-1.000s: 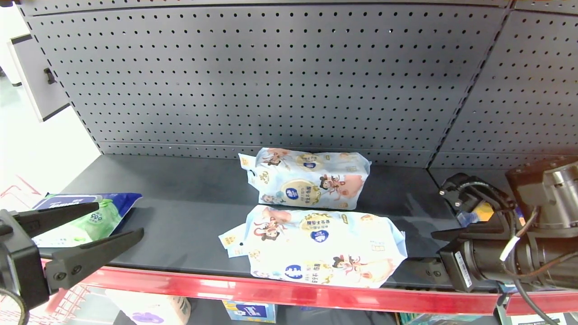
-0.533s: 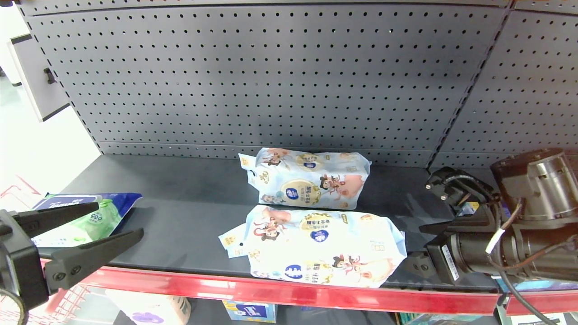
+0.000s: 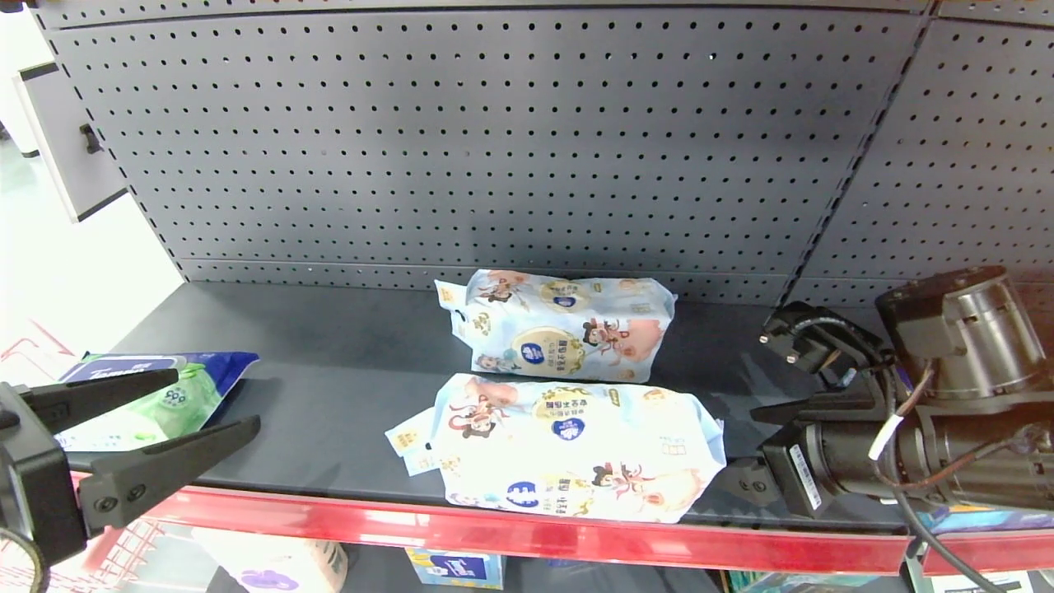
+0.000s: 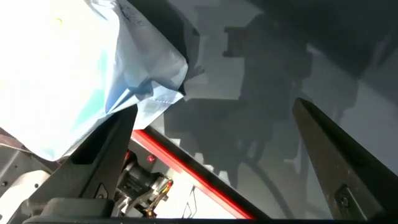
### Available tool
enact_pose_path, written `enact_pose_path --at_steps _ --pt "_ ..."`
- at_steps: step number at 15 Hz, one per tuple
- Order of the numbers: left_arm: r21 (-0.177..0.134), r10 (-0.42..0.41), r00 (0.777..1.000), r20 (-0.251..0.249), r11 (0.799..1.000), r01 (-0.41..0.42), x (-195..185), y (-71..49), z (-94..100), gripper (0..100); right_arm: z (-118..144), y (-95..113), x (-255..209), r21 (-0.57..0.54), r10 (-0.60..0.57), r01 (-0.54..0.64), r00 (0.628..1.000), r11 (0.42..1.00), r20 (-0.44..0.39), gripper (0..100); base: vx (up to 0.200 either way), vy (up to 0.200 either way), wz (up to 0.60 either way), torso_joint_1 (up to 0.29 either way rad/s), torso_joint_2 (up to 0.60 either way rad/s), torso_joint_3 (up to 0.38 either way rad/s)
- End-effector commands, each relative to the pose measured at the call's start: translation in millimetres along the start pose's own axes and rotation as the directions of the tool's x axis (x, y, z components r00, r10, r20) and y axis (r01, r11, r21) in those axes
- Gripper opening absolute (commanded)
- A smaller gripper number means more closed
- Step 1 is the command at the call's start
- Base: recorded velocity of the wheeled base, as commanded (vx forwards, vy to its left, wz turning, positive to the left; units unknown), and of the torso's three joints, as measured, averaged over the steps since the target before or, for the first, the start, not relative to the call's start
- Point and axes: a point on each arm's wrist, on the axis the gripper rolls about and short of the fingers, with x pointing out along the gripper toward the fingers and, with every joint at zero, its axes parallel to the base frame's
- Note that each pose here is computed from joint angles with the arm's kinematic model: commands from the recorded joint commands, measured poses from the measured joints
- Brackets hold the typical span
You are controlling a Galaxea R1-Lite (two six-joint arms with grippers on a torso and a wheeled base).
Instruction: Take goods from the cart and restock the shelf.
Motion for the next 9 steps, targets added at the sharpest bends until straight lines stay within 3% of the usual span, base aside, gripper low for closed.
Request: enact_pose_path --at_steps 1,9 --pt "0.0 -0.001 1.0 -0.001 1.0 0.001 0.1 0.0 -0.2 100 2.2 1.7 1.4 -0.006 0.006 -0.006 1.0 1.0 0.002 100 0.0 0.0 0.0 0.0 0.0 0.0" --pt "-0.002 0.0 1.0 -0.007 1.0 0.0 0.6 0.1 -1.9 100 -3.3 3.7 -1.0 -0.012 -0.002 0.001 1.0 1.0 -0.006 100 0.0 0.0 0.0 0.0 0.0 0.0"
